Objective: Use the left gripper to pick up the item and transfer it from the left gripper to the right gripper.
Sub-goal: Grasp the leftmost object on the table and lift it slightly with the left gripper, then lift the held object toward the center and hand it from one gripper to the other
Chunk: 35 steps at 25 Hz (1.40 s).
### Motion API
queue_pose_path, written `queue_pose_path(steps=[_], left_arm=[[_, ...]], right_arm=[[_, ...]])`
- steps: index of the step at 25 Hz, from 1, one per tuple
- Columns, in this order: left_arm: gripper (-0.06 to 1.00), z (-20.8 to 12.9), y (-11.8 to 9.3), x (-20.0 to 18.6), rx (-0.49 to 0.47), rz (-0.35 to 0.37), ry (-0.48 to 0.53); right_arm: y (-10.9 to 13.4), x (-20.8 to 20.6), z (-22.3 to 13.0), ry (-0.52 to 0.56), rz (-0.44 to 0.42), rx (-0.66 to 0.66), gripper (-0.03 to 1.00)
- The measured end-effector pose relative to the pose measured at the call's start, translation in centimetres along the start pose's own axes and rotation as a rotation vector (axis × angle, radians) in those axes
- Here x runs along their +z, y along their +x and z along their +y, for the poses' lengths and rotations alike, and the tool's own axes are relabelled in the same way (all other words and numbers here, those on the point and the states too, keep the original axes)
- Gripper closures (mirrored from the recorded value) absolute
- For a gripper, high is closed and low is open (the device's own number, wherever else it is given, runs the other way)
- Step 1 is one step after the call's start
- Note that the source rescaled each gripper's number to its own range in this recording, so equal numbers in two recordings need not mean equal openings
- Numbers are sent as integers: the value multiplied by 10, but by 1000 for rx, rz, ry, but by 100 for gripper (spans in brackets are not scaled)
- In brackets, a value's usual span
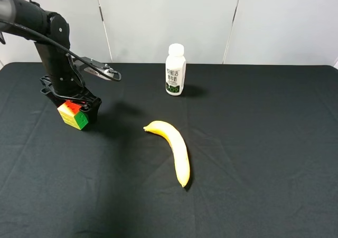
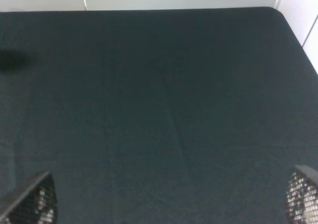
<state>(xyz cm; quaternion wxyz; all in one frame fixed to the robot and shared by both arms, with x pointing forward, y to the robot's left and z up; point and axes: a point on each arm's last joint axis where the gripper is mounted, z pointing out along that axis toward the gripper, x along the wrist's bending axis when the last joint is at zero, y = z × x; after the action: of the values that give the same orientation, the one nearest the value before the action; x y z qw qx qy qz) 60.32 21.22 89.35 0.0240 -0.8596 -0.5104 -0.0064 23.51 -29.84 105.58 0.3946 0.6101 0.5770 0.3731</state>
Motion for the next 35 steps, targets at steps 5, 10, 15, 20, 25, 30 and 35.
queue_pose_path(steps=[5, 10, 15, 20, 25, 30, 35], left_arm=[[0, 0, 0, 8, -11, -6, 21], [31, 0, 0, 8, -11, -6, 21], [94, 0, 0, 8, -12, -5, 21], [94, 0, 0, 8, -12, -6, 21], [94, 0, 0, 8, -12, -5, 18], [94, 0, 0, 6, -13, -4, 11], [94, -1, 0, -20, -16, 11, -50]], right_arm=[[0, 0, 0, 1, 0, 0, -3], [0, 0, 0, 1, 0, 0, -3], [0, 0, 0, 1, 0, 0, -3], [0, 0, 0, 1, 0, 0, -3], [0, 0, 0, 1, 0, 0, -3], [0, 0, 0, 1, 0, 0, -3], [0, 0, 0, 0, 0, 0, -3]])
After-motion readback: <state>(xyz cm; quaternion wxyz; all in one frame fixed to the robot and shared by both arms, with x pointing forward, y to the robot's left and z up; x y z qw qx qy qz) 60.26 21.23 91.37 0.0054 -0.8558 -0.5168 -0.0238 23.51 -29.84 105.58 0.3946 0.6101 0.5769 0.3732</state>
